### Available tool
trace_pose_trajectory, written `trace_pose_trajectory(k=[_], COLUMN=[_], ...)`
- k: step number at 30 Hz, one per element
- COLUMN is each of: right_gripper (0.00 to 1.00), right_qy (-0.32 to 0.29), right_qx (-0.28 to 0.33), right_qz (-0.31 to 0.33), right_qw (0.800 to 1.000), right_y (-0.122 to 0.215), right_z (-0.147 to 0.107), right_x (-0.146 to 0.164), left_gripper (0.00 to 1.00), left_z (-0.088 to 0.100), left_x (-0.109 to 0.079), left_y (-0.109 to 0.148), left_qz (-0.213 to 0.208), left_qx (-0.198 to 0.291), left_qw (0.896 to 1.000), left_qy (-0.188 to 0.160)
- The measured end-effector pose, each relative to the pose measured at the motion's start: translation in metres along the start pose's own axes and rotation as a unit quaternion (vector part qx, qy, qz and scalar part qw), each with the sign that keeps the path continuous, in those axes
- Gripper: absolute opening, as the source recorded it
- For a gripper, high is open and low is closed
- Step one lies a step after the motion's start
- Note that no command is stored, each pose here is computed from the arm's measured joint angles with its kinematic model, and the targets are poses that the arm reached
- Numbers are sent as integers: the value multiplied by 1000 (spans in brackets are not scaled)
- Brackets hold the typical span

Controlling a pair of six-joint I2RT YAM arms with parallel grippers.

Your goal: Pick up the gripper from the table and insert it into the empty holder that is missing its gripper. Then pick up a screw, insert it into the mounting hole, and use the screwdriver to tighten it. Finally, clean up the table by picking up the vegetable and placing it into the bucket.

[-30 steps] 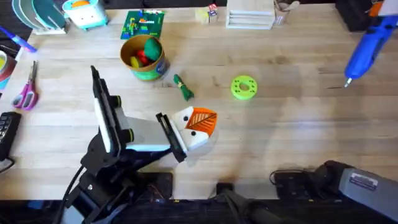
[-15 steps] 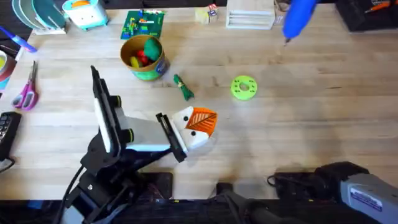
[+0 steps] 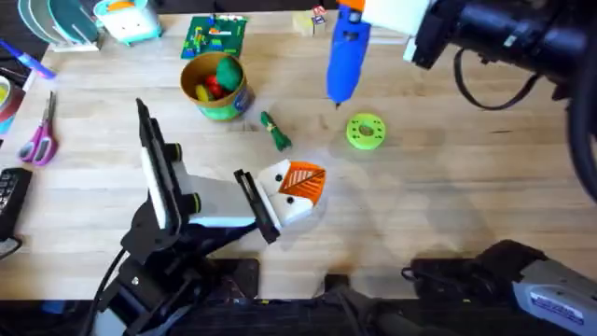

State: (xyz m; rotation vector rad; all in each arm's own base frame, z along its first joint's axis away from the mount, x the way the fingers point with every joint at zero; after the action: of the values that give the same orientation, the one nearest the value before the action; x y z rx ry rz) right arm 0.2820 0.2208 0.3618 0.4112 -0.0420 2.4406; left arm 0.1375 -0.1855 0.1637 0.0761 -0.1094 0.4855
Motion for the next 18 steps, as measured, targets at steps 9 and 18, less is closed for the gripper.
trace_pose_trajectory(k=[9, 18], right_gripper=[24, 24], right_qy=[21, 15], right_qx=[-1, -45], right_qz=[166, 237], right_qw=[986, 970], right_y=[3, 6], right_z=[0, -11], right_x=[79, 109], left_gripper=[15, 15], left_z=[0, 0], left_x=[0, 0], left_y=[0, 0], left_qz=[0, 0], left_qx=[0, 0], left_qw=[1000, 1000], left_qy=[0, 0])
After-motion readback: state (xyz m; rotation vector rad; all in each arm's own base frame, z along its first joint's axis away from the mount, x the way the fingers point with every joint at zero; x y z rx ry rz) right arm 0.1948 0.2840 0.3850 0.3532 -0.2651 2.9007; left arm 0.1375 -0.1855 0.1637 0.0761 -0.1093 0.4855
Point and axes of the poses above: each hand's point on the last joint's axis, 136 mm out from that joint toward the fingers, its own y axis back along the fingers, its own x axis along the line the jaws close on, z = x × y, the point moved 1 cm from there along y, back along the fingers, and after that the axes turned 13 degrees about -y, right-handed, at the moved point
